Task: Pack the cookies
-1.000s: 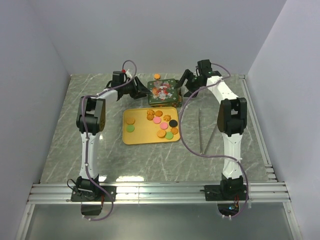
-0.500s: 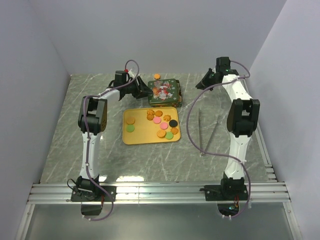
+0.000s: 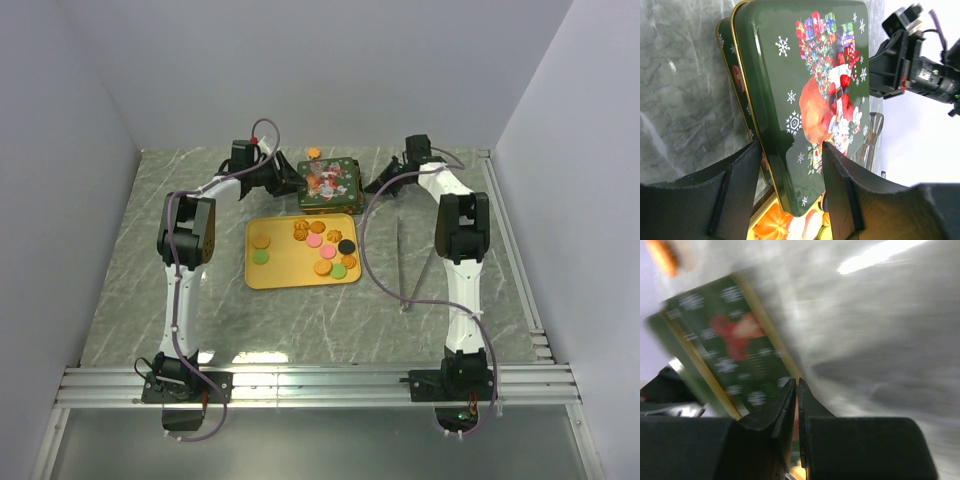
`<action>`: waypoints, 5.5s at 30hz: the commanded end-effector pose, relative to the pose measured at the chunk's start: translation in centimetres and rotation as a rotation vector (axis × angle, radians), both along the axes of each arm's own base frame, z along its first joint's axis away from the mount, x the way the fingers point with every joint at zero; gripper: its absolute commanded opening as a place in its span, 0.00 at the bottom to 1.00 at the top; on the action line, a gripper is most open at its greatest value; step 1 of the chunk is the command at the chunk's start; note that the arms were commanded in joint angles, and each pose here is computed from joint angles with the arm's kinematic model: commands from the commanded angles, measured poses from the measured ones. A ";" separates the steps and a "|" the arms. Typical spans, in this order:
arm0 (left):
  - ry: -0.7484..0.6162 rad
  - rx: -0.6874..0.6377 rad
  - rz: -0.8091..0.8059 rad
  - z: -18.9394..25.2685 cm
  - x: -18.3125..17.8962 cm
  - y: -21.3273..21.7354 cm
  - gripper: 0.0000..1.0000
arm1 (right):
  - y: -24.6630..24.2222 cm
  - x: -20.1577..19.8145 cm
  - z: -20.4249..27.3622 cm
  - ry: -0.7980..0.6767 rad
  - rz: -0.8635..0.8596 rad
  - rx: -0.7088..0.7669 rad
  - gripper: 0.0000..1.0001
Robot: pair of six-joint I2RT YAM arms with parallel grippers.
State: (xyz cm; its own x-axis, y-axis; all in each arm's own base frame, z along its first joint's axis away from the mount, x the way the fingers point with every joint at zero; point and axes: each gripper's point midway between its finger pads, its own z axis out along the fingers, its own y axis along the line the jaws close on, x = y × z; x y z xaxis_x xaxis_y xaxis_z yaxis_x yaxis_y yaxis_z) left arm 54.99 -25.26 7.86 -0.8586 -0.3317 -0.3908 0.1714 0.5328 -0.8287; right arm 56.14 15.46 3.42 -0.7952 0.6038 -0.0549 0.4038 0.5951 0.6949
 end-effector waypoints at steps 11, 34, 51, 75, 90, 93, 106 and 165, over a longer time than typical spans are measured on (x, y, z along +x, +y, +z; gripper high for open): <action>-0.073 0.023 -0.055 1.1 0.4 -1.8 0.62 | 7.2 0.6 2.5 -0.090 0.115 0.089 0.10; -0.060 0.194 -0.026 1.7 -0.4 -3.2 0.99 | 8.6 -0.5 2.0 -0.082 0.144 0.103 0.03; -0.091 0.262 0.060 4.9 0.4 -5.1 0.99 | 8.7 -1.2 1.9 -0.085 0.145 0.115 0.00; 0.032 0.499 0.123 -0.5 -0.6 -2.1 0.99 | 8.7 -1.3 2.7 -0.102 0.153 0.115 0.00; 0.023 0.629 0.218 0.8 0.0 0.3 0.99 | 8.7 -1.4 2.9 -0.105 0.153 0.108 0.00; 0.005 0.655 0.226 1.3 0.1 0.0 1.00 | 8.7 -1.4 2.9 -0.107 0.153 0.107 0.00; 0.028 0.659 0.212 0.2 -0.5 -0.4 0.99 | 8.9 -1.0 3.9 -0.126 0.161 0.117 0.00; 0.071 0.796 0.095 -5.3 -3.8 -1.2 0.98 | 11.7 -1.2 18.5 -0.433 0.243 0.290 0.00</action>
